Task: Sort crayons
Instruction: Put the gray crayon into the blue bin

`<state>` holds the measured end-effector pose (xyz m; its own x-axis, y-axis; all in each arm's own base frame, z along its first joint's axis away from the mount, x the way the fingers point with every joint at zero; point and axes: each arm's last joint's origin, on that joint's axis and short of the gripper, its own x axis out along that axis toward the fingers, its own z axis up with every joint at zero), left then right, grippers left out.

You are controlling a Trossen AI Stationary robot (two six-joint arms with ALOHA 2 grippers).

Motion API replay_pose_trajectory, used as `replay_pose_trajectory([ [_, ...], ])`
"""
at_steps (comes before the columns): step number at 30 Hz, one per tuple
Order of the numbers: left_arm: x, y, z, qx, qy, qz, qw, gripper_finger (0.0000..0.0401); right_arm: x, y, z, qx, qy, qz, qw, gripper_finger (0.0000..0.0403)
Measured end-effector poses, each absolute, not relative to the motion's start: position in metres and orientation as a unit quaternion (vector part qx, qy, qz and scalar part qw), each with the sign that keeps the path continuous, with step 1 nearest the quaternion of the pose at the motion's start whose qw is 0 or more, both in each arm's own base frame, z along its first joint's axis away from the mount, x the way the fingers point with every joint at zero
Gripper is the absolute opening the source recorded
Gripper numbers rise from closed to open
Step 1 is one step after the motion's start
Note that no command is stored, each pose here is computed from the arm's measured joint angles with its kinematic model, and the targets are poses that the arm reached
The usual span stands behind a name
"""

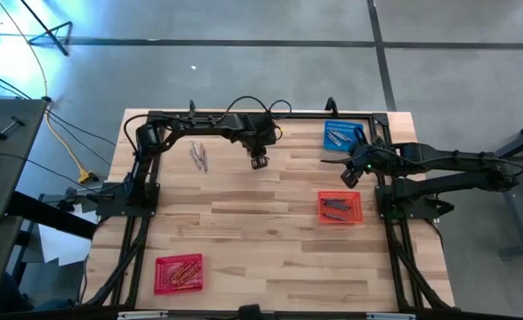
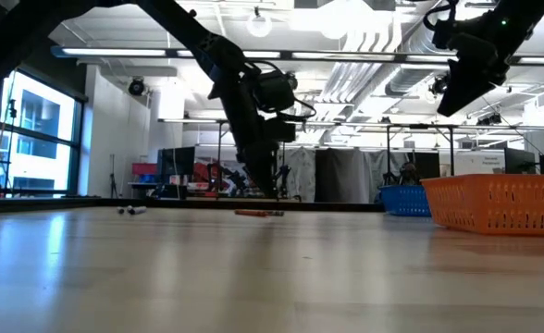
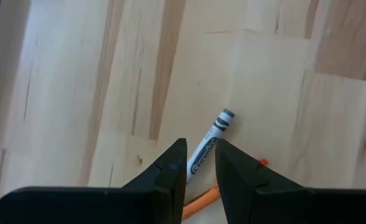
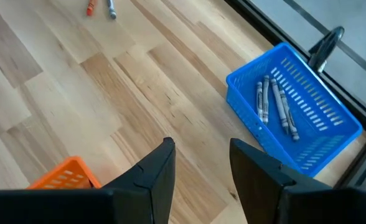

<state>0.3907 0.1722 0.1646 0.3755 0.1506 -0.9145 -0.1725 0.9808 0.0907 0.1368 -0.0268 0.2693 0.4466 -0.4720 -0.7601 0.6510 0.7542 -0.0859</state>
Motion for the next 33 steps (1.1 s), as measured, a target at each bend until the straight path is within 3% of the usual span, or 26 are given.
replay_pose_trajectory([
  [10,0.380,0.175,0.157,0.016,0.599,0.057,0.799,0.0070,0.141,-0.027,0.272,0.094,0.394,-0.321,0.856,0.0145],
  [33,0.382,0.186,0.134,0.022,0.610,0.062,0.789,0.0056,0.142,-0.027,0.273,0.095,0.389,-0.321,0.858,0.0145],
])
